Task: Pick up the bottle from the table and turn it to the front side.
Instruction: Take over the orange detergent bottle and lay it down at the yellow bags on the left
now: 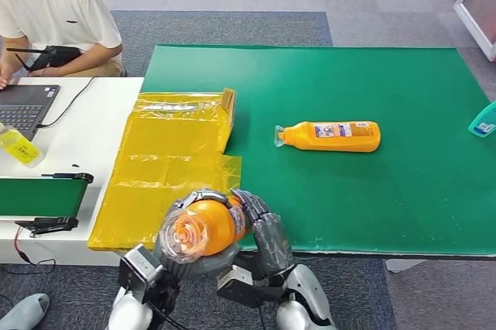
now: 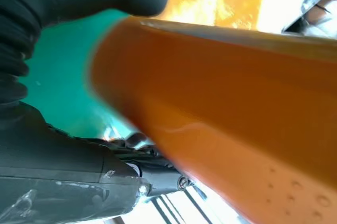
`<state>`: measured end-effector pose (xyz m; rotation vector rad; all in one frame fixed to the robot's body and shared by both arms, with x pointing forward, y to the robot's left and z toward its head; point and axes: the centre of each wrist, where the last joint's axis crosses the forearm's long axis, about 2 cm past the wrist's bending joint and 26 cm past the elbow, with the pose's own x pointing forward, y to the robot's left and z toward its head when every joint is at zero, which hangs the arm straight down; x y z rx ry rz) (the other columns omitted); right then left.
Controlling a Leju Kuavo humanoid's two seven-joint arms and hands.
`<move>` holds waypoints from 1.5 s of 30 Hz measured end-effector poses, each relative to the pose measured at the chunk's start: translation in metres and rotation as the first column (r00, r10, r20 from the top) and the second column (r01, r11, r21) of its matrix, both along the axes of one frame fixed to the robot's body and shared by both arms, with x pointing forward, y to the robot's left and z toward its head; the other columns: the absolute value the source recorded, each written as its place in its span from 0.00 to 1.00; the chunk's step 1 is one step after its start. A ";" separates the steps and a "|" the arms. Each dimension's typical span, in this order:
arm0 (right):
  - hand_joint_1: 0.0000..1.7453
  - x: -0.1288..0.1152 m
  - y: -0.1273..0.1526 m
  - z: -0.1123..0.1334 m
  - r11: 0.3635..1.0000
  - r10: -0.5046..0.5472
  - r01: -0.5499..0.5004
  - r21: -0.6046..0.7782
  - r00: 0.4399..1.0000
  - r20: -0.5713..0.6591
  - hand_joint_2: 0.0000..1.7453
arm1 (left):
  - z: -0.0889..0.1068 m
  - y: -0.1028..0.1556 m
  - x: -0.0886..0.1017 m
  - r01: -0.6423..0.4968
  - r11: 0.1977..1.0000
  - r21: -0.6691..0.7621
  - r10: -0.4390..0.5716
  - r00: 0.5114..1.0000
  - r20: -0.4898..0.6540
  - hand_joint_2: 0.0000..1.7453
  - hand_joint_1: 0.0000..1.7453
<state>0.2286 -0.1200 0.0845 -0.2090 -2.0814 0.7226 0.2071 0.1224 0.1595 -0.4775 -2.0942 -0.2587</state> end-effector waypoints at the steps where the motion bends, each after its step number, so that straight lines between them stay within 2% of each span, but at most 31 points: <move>1: 0.00 0.000 0.000 -0.001 1.000 0.002 -0.002 0.001 1.000 -0.014 1.00 | 0.000 0.001 0.000 -0.036 0.999 0.028 0.035 0.999 0.008 1.00 1.00; 3: 0.00 -0.001 0.000 -0.002 1.000 0.006 -0.006 0.005 0.999 -0.033 1.00 | 0.000 0.003 0.001 -0.084 0.995 0.062 0.083 0.996 0.020 1.00 1.00; 9: 0.00 -0.002 -0.001 -0.002 1.000 0.009 -0.009 0.008 0.999 -0.046 1.00 | 0.000 0.005 0.001 -0.127 0.987 0.097 0.123 0.992 0.040 1.00 1.00; 11: 0.00 -0.002 -0.001 -0.002 1.000 0.006 -0.005 0.008 0.999 -0.050 1.00 | 0.003 0.008 0.001 -0.187 0.973 0.136 0.177 0.981 0.084 1.00 1.00; 12: 0.00 -0.002 -0.002 -0.002 1.000 0.001 -0.001 0.005 0.999 -0.052 1.00 | 0.006 0.010 0.000 -0.253 0.952 0.171 0.233 0.964 0.127 1.00 1.00; 13: 0.00 -0.003 -0.002 -0.002 1.000 -0.005 0.005 0.001 0.998 -0.056 1.00 | 0.010 0.013 0.000 -0.346 0.913 0.215 0.309 0.932 0.190 1.00 1.00; 14: 0.00 -0.003 -0.003 -0.001 1.000 -0.009 0.009 -0.005 0.998 -0.063 1.00 | 0.016 0.017 -0.001 -0.465 0.847 0.257 0.396 0.875 0.278 1.00 1.00; 16: 0.00 -0.003 -0.005 0.002 1.000 -0.010 0.009 -0.014 0.997 -0.078 1.00 | 0.033 0.026 -0.003 -0.685 0.673 0.278 0.530 0.710 0.464 1.00 1.00; 17: 0.00 -0.003 -0.006 0.004 1.000 -0.006 0.004 -0.016 0.997 -0.082 1.00 | 0.042 0.030 -0.004 -0.759 0.595 0.265 0.566 0.629 0.533 1.00 1.00; 19: 0.00 -0.003 -0.007 0.007 1.000 0.006 -0.008 -0.015 0.997 -0.080 1.00 | 0.055 0.039 -0.005 -0.844 0.476 0.248 0.593 0.516 0.618 1.00 1.00; 21: 0.00 -0.003 -0.007 0.008 1.000 0.025 -0.026 -0.005 0.998 -0.066 1.00 | 0.063 0.046 -0.004 -0.898 0.356 0.259 0.576 0.429 0.696 1.00 1.00; 24: 0.00 -0.002 -0.005 0.010 0.999 0.049 -0.048 0.016 0.998 -0.044 1.00 | 0.068 0.054 0.002 -0.940 0.201 0.274 0.527 0.340 0.779 1.00 1.00; 26: 0.00 -0.001 -0.003 0.012 0.998 0.058 -0.057 0.033 0.998 -0.035 1.00 | 0.069 0.061 0.010 -0.944 0.157 0.289 0.520 0.328 0.789 1.00 1.00; 32: 0.00 0.004 0.005 0.020 0.993 0.102 -0.101 0.064 0.995 -0.005 1.00 | 0.062 0.090 0.055 -0.912 0.007 0.411 0.501 0.359 0.788 1.00 1.00; 35: 0.00 0.005 0.006 0.021 0.991 0.114 -0.114 0.066 0.993 -0.001 1.00 | 0.058 0.102 0.072 -0.899 -0.045 0.435 0.465 0.366 0.806 1.00 1.00; 39: 0.00 0.007 0.008 0.023 0.989 0.126 -0.126 0.075 0.992 0.008 1.00 | 0.050 0.116 0.089 -0.855 -0.111 0.507 0.418 0.423 0.804 1.00 1.00; 42: 0.00 0.007 0.008 0.023 0.988 0.129 -0.130 0.082 0.992 0.013 1.00 | 0.038 0.133 0.100 -0.829 -0.138 0.542 0.384 0.460 0.801 1.00 1.00; 45: 0.00 0.006 0.008 0.023 0.987 0.134 -0.135 0.087 0.991 0.011 1.00 | 0.025 0.150 0.106 -0.797 -0.162 0.582 0.392 0.489 0.779 1.00 1.00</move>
